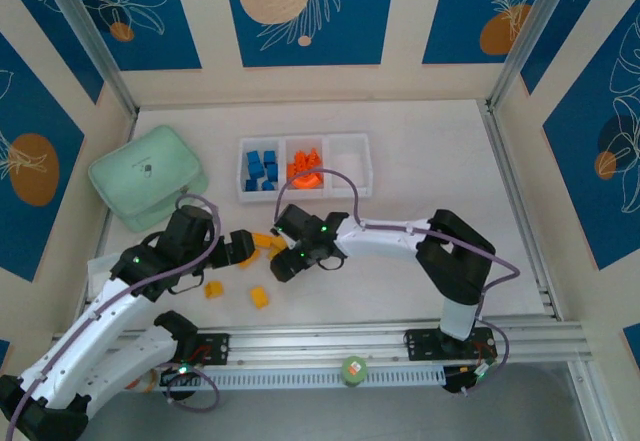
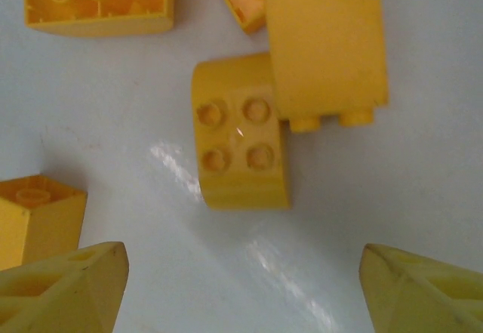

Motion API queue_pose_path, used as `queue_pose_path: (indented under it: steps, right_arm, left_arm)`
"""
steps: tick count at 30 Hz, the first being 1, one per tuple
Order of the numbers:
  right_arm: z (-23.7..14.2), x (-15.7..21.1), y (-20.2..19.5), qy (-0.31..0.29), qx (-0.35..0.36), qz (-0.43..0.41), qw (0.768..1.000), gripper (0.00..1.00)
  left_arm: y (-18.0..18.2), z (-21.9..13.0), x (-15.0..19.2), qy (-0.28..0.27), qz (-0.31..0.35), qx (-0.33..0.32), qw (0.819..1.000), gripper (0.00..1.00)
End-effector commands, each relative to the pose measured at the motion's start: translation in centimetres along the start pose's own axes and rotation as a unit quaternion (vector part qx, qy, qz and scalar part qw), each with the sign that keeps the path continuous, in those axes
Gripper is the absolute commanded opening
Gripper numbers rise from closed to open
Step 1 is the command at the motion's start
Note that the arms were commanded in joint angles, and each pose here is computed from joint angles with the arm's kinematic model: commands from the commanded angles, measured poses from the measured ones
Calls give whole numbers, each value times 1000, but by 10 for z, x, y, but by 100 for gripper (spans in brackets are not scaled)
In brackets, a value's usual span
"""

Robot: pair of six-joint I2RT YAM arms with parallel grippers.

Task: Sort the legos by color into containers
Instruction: Pick up the lego from the bottom-center of the table.

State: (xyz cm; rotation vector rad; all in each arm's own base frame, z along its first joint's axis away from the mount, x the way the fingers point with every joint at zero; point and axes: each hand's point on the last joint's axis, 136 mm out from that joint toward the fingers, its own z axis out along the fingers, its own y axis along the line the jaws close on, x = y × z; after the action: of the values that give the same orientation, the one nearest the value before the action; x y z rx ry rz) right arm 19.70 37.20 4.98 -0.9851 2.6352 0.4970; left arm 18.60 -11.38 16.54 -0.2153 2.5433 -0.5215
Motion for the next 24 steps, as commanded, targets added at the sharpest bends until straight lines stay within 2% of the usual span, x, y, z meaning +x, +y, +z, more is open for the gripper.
queue_pose_path:
  steps: [1, 13, 24]
  right_arm:
    - [6, -16, 5, -21, 7, -23, 999, 79]
    - [38, -15, -2, 2, 39, -30, 999, 61]
    - [39, -16, 12, 11, 46, -58, 997, 34]
  left_arm:
    - [10, -6, -3, -10, -18, -24, 999, 99]
    - [15, -8, -2, -10, -15, -36, 999, 99]
    - [14, -12, -3, -9, -9, -37, 999, 99]
